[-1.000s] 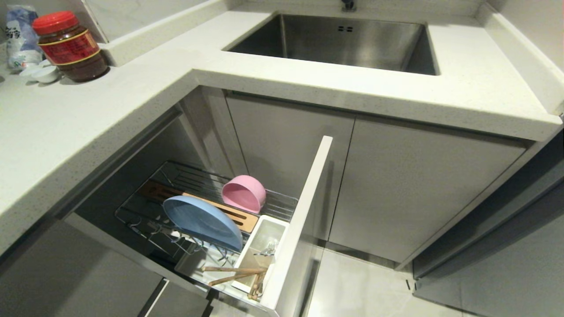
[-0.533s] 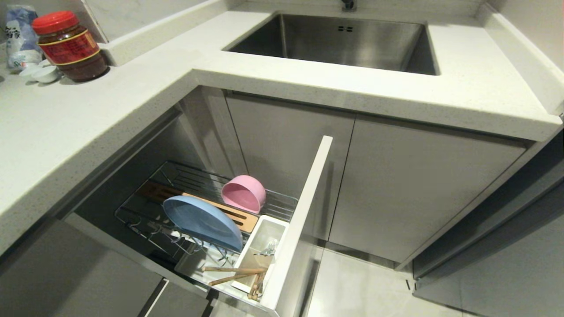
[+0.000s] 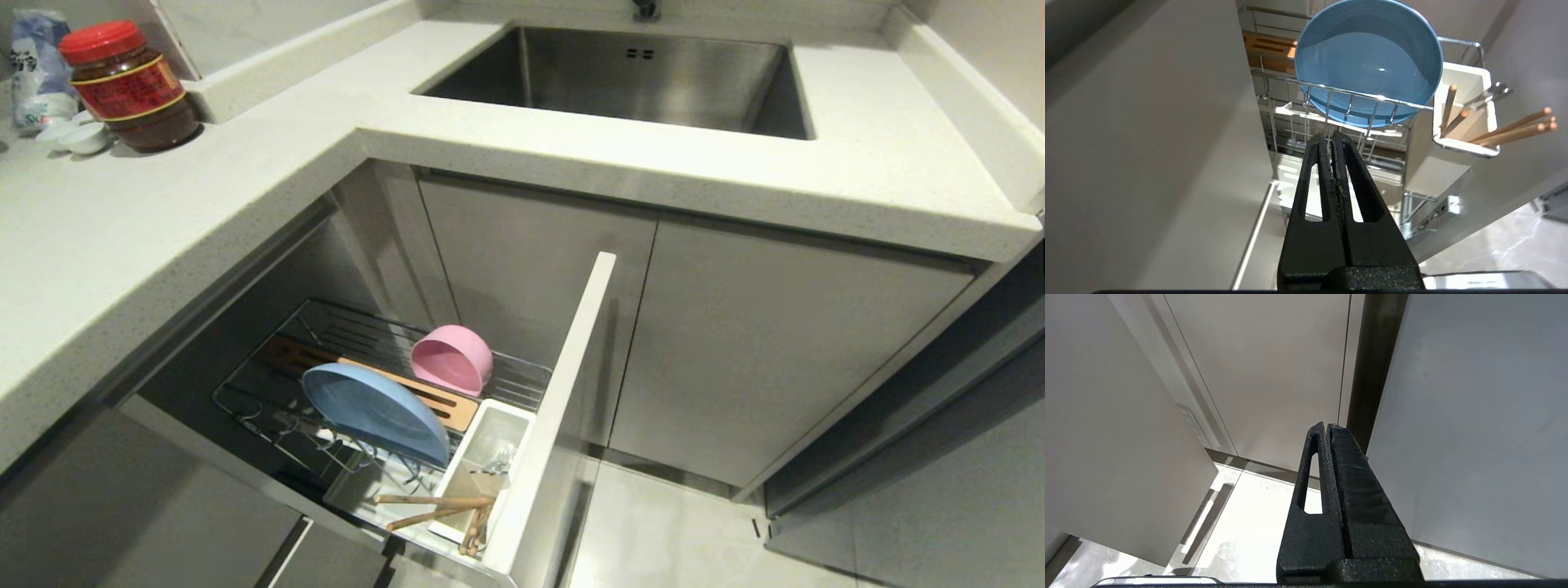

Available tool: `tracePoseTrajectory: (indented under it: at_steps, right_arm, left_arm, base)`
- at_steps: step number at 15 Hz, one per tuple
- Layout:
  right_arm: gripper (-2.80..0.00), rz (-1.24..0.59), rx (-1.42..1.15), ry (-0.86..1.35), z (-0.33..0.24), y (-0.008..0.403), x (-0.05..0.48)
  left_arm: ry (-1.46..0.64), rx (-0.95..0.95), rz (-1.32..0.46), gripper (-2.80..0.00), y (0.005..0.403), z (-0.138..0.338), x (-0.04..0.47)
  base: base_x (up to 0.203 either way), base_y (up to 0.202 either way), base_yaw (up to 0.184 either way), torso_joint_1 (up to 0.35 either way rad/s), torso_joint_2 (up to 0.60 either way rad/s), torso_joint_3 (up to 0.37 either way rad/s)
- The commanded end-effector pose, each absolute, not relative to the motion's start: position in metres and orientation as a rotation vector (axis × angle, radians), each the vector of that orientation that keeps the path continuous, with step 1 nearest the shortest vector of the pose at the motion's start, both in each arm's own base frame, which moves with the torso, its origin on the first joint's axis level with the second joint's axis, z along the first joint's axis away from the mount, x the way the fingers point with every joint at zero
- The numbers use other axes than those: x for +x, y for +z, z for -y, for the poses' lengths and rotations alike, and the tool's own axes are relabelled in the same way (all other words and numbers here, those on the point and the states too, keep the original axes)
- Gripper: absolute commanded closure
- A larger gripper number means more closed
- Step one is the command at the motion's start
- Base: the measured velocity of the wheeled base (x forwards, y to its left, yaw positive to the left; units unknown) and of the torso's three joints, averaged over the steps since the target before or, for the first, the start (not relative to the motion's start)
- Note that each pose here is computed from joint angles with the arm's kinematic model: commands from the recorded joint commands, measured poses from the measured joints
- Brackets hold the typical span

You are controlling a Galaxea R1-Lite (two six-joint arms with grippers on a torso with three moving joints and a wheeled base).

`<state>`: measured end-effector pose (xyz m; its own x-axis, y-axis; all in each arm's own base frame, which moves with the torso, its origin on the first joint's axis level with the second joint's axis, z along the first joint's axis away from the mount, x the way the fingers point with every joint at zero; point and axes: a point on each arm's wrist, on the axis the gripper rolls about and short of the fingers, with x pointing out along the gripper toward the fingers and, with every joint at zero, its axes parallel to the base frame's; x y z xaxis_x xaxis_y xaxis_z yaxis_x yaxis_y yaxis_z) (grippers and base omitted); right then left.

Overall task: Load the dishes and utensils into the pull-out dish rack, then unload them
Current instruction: Take the plate out of the cupboard

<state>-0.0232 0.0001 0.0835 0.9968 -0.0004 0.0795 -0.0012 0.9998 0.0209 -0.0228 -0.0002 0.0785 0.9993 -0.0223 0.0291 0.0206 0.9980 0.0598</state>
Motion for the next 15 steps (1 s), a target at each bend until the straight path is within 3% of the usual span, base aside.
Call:
tracePoseTrajectory:
  at_steps: [1,8,13,15]
  right_arm:
    - [0.0,0.055,0.021,0.001,0.0,0.076,-0.021]
    - [0.0,0.055,0.021,0.001,0.0,0.076,-0.021]
    - [0.0,0.055,0.021,0.001,0.0,0.076,-0.021]
    - [0.0,0.054,0.021,0.001,0.0,0.076,-0.021]
  left_arm:
    - [-0.024,0.066,0.014,0.0,0.075,0.0,-0.022]
    - [-0.015,0.08,0.056,0.0,0.08,0.0,-0.022]
    - [0.009,0.181,0.392,0.0,0.156,0.0,-0.054]
    - [0.112,0.229,0.402,0.0,0.185,-0.001,-0.072]
  base:
    - [0.0,0.0,0.0,0.0,0.0,0.0]
    - [0.0,0.0,0.0,0.0,0.0,0.0]
    - [0.0,0.0,0.0,0.0,0.0,0.0]
    - [0.0,0.0,0.0,0.0,0.0,0.0]
